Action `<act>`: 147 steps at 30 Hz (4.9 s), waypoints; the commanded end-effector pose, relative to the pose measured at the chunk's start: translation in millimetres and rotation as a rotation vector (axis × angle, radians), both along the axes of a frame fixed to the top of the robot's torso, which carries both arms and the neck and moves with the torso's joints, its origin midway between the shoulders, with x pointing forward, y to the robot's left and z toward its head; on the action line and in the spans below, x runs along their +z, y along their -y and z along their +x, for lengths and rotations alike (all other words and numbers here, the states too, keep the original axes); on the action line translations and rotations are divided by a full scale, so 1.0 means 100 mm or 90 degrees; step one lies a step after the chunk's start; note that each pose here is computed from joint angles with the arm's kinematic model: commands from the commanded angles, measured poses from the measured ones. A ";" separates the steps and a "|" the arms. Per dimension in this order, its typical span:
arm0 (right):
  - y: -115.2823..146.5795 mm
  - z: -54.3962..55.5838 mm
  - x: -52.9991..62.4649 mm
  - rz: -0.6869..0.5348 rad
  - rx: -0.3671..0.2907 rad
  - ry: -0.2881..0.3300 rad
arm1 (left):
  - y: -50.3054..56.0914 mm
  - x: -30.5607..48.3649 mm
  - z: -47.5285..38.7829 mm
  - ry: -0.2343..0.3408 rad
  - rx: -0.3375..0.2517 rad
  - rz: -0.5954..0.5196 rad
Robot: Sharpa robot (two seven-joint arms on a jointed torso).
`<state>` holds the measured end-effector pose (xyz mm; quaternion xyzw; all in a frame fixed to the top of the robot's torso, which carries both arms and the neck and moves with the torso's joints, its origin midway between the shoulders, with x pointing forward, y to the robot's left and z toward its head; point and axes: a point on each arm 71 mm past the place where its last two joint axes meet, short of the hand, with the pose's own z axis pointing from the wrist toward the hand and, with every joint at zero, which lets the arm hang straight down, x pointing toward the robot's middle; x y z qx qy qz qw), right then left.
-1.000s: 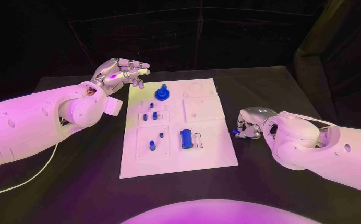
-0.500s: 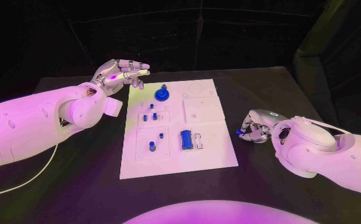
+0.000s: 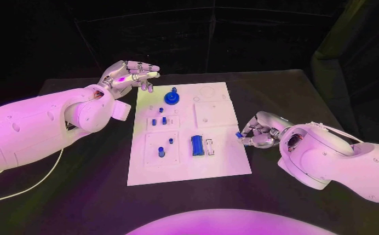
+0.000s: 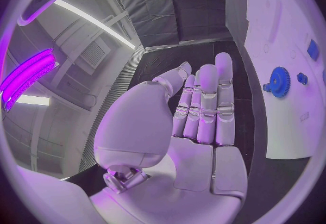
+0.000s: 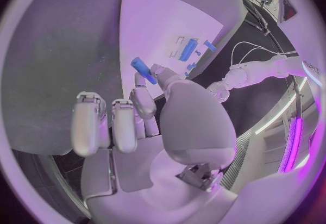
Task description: Assemble the parts on the task board
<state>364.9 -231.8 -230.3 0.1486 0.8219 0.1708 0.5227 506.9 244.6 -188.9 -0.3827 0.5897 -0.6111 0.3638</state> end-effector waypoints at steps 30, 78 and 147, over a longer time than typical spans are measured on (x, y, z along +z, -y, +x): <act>-0.77 0.20 -0.22 0.035 0.072 -0.082 | 0.04 0.019 -0.021 0.000 -0.013 -0.008; -0.78 0.24 -0.24 -0.031 0.086 -0.058 | 0.03 0.018 -0.020 -0.001 -0.012 -0.007; -0.07 1.87 0.00 0.624 -0.029 0.150 | 0.16 -0.309 0.474 -0.001 0.142 -0.041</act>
